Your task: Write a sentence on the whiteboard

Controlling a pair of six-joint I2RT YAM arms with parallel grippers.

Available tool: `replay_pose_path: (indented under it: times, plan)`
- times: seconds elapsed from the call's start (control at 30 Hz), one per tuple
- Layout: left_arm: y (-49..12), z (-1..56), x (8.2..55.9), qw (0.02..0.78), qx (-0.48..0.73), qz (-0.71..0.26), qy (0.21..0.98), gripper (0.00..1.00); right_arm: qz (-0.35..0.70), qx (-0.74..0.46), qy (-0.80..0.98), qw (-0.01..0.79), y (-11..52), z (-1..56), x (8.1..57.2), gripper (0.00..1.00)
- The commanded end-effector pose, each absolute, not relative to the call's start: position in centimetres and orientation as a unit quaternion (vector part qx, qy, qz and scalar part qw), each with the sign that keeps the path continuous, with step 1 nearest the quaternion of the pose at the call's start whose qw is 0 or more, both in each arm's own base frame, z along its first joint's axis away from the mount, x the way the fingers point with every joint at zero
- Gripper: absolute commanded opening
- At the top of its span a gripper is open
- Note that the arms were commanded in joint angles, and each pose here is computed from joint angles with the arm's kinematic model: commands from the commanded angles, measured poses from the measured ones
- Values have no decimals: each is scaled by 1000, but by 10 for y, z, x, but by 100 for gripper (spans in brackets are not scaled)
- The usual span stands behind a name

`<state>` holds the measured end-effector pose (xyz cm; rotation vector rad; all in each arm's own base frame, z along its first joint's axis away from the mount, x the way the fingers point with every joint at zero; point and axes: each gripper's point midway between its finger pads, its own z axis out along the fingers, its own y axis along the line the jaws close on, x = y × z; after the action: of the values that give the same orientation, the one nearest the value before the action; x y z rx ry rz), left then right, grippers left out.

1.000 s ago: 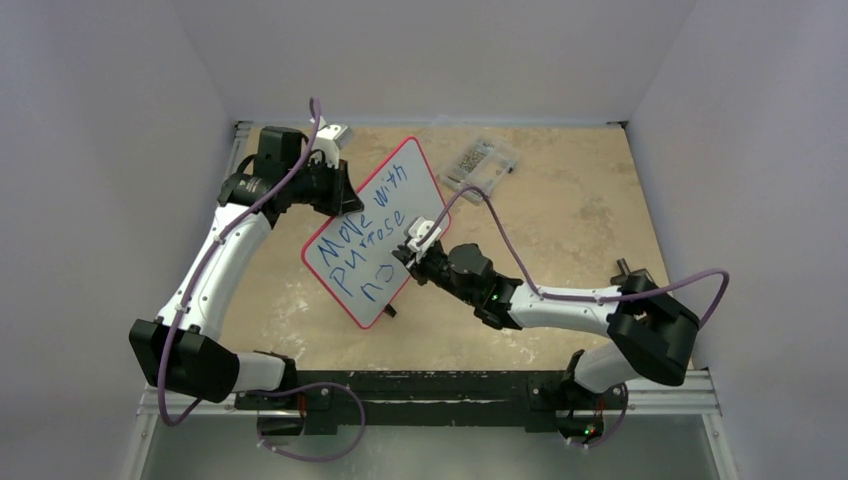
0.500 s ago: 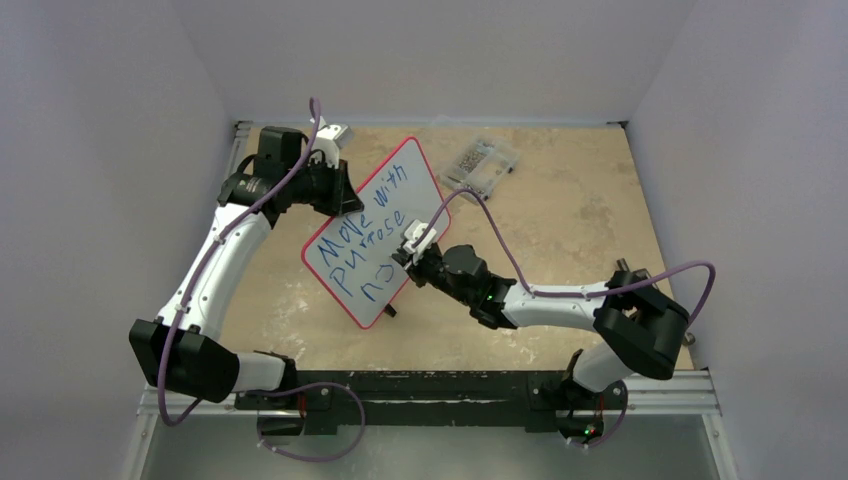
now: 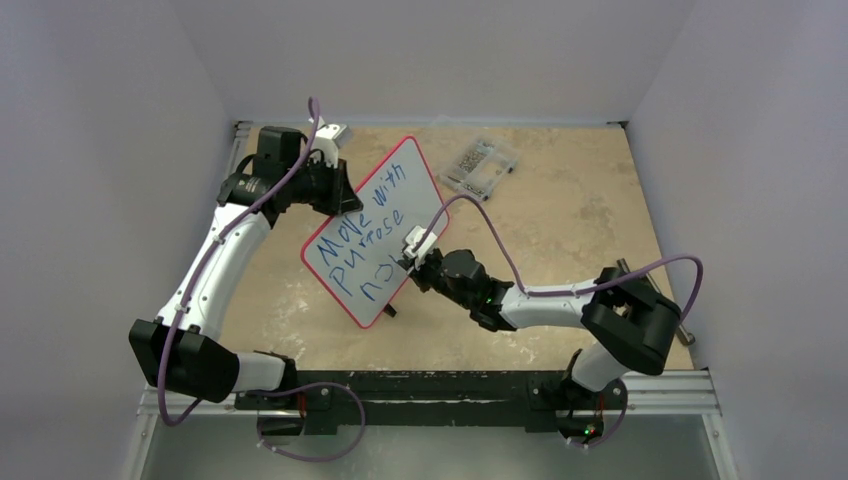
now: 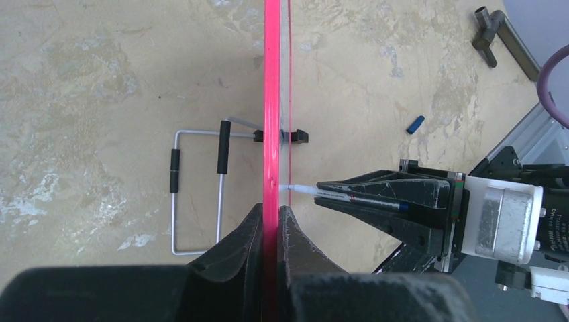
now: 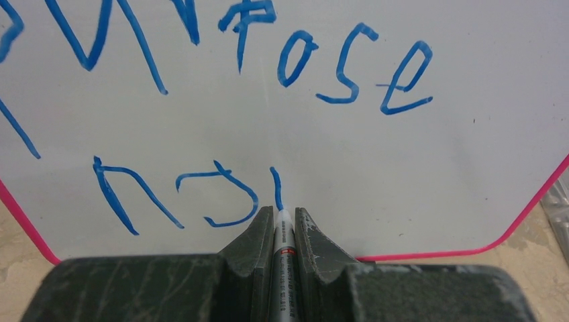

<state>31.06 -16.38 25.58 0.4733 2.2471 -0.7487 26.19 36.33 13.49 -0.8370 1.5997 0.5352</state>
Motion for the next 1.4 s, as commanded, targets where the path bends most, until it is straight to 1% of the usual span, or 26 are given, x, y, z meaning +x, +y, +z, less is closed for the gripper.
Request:
replay_pose_path:
  times: [0.0,0.13,0.8,1.37]
  plan:
    - [-168,267,311,372,193,-297,858,0,229,-345,691,593,363,131,268,0]
    - [-168,267,311,372,193,-297,858,0,227,-344,692,593,363,130,270,0]
    - [-168,267,310,371,193,-297,858,0,225,-324,663,636,375,185,293,0]
    - [-168,266,311,370,193,-297,859,0,230,-315,651,651,379,203,299,0]
